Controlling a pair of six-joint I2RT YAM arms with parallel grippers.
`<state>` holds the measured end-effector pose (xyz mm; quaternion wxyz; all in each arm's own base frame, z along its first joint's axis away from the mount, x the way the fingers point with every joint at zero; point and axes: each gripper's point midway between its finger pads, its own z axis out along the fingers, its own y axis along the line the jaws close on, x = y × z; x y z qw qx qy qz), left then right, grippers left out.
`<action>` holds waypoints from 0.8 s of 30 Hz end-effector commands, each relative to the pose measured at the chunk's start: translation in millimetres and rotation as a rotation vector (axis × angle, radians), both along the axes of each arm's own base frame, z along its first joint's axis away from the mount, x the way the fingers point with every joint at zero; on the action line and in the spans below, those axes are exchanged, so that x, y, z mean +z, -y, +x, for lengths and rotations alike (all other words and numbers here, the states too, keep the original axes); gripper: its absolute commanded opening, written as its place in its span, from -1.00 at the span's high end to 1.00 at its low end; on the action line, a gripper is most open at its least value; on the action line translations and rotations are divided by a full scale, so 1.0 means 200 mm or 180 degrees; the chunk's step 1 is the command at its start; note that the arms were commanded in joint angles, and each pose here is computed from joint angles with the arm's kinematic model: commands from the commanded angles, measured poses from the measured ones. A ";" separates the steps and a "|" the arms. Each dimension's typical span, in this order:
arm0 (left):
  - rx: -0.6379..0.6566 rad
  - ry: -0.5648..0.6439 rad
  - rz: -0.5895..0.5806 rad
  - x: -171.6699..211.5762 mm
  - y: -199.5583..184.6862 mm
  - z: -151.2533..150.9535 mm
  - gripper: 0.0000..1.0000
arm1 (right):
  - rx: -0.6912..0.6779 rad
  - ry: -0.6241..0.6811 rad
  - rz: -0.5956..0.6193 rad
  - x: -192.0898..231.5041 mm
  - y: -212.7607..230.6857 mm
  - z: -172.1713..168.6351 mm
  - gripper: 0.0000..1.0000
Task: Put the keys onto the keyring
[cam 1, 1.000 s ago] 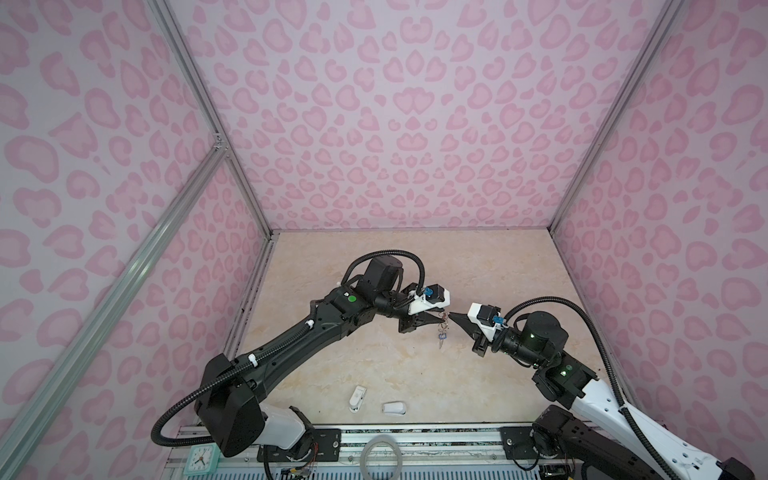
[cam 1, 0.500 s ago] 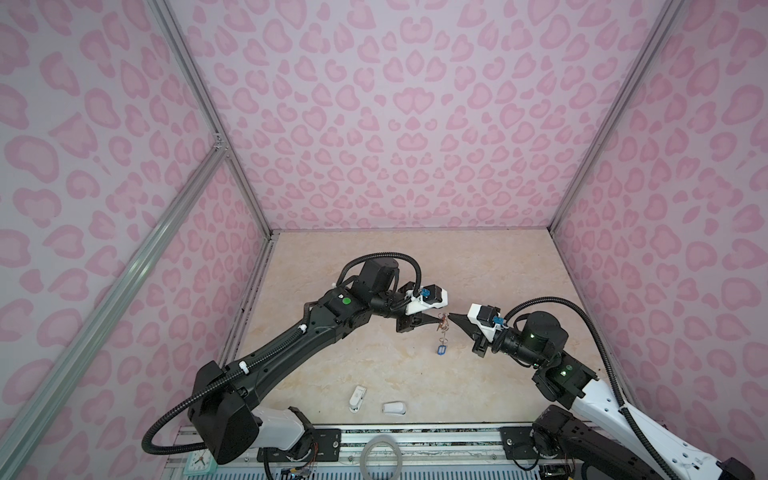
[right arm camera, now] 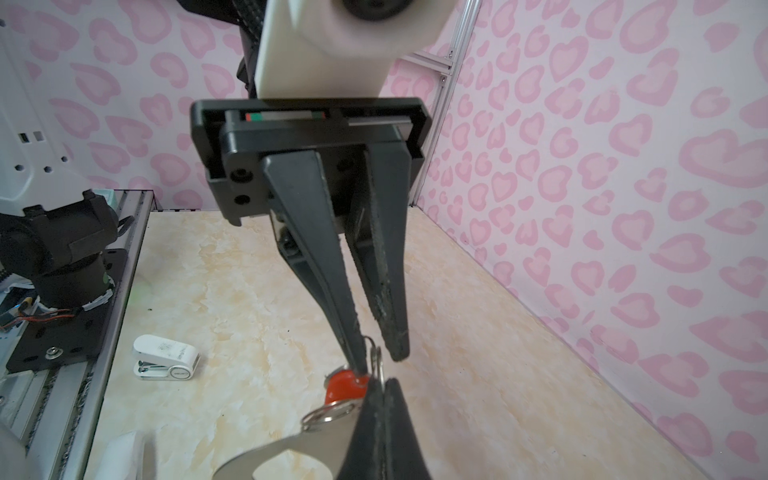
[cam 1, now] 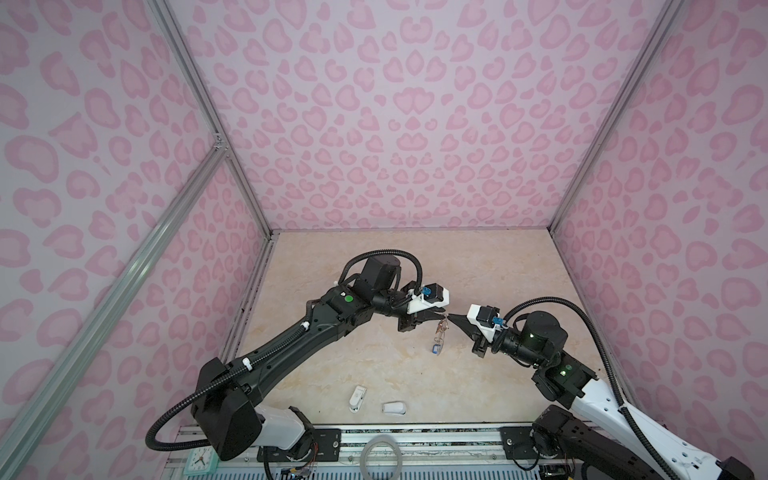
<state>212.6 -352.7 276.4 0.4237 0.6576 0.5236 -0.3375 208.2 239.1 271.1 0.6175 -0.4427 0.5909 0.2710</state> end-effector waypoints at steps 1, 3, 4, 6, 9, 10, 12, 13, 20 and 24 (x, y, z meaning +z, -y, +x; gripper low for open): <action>-0.0053 0.0002 -0.0033 0.02 0.01 -0.01 0.85 | 0.0039 0.0100 0.0060 0.05 -0.01 0.00 1.00; -0.0044 0.0013 -0.0021 0.02 0.01 0.00 0.94 | 0.0031 0.0109 0.0062 0.05 -0.01 0.00 1.00; -0.0033 0.0023 -0.0013 0.03 0.00 0.00 0.93 | 0.0010 0.0116 0.0065 0.05 -0.01 0.00 1.00; 0.0025 0.0069 0.0020 0.03 0.00 0.01 0.93 | -0.0070 0.0127 0.0046 0.05 0.01 0.02 0.98; 0.0181 0.0259 0.0221 0.02 0.00 0.03 0.93 | -0.0233 0.0150 -0.0027 0.05 0.04 0.05 0.73; 0.0223 0.0345 0.0307 0.01 0.00 0.04 0.93 | -0.0257 0.0144 -0.0070 0.04 0.04 0.06 0.67; 0.0290 0.0466 0.0459 0.00 -0.01 0.05 0.94 | -0.0276 0.0155 -0.0127 0.04 0.05 0.06 0.60; 0.0306 0.0527 0.0535 -0.01 -0.01 0.05 0.94 | -0.0285 0.0151 -0.0149 0.04 0.05 0.06 0.59; 0.0326 0.0749 0.0660 0.04 -0.01 0.04 0.93 | -0.0185 0.0112 -0.0149 0.04 0.02 0.06 0.69; 0.0273 0.0783 0.0634 0.05 0.00 0.02 0.93 | -0.0129 0.0077 -0.0134 0.03 0.00 0.05 0.77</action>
